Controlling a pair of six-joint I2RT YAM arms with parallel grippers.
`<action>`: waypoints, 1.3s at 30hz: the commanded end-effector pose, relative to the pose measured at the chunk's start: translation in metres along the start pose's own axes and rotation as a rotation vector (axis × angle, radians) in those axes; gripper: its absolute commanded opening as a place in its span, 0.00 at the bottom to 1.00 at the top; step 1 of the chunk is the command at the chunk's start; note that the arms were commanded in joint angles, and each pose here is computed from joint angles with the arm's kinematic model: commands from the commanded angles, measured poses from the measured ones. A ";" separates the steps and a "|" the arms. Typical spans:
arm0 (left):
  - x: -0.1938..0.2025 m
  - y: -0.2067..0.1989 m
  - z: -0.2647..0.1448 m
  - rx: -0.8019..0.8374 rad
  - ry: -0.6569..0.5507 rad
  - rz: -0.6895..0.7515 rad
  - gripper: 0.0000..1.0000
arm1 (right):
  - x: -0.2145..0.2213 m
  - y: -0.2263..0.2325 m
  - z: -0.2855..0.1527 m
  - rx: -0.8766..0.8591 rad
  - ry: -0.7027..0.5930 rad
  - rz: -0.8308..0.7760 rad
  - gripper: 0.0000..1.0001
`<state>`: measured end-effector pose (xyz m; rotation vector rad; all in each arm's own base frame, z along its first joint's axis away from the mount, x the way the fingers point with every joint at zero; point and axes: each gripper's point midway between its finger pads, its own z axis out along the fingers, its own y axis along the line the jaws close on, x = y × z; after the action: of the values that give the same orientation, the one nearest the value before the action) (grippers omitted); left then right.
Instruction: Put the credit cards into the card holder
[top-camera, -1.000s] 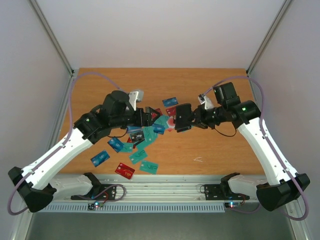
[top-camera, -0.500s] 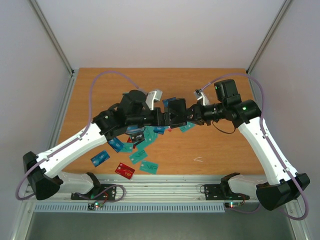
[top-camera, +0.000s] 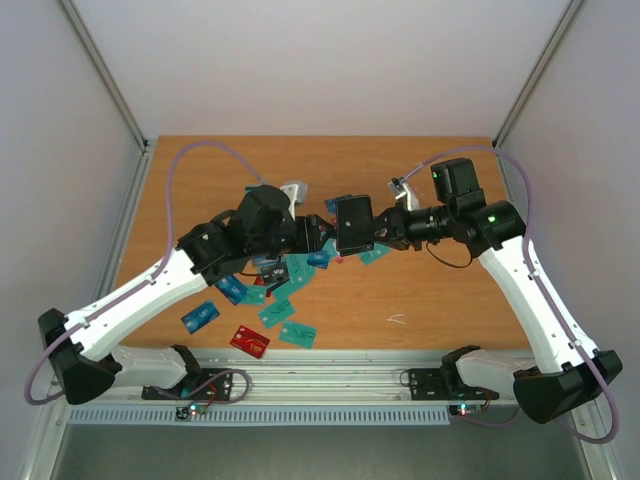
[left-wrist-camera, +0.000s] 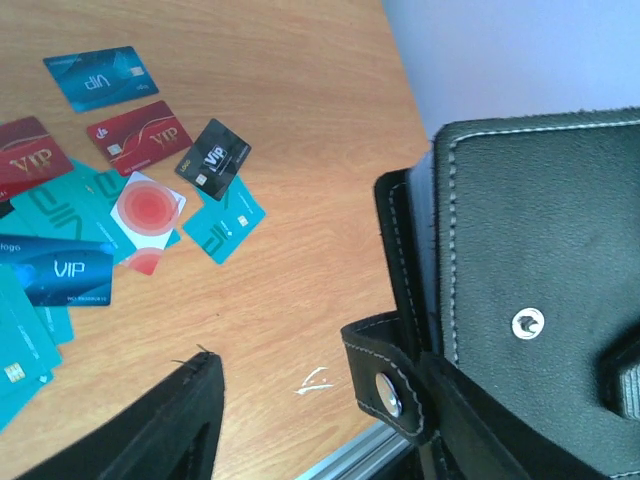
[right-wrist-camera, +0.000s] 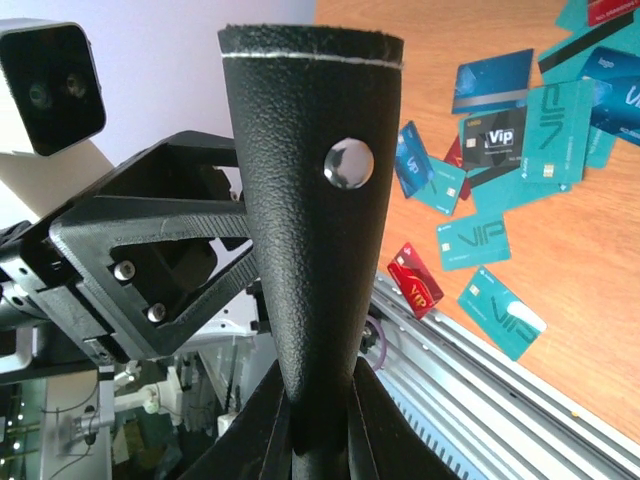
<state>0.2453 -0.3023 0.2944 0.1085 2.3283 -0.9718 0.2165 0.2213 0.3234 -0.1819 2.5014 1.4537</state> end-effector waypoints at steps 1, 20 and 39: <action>-0.006 0.003 -0.013 0.002 -0.058 0.013 0.50 | 0.000 0.025 -0.008 -0.088 -0.020 -0.062 0.01; -0.008 -0.034 -0.032 0.217 -0.079 0.044 0.41 | -0.001 0.055 -0.008 -0.297 0.002 -0.082 0.01; -0.010 -0.026 -0.045 0.207 -0.139 0.075 0.00 | 0.006 0.032 0.006 -0.279 0.037 -0.050 0.19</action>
<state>0.2203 -0.2857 0.3385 0.1901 2.1228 -1.1298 0.2086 0.2420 0.3535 -0.3006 2.2927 1.7809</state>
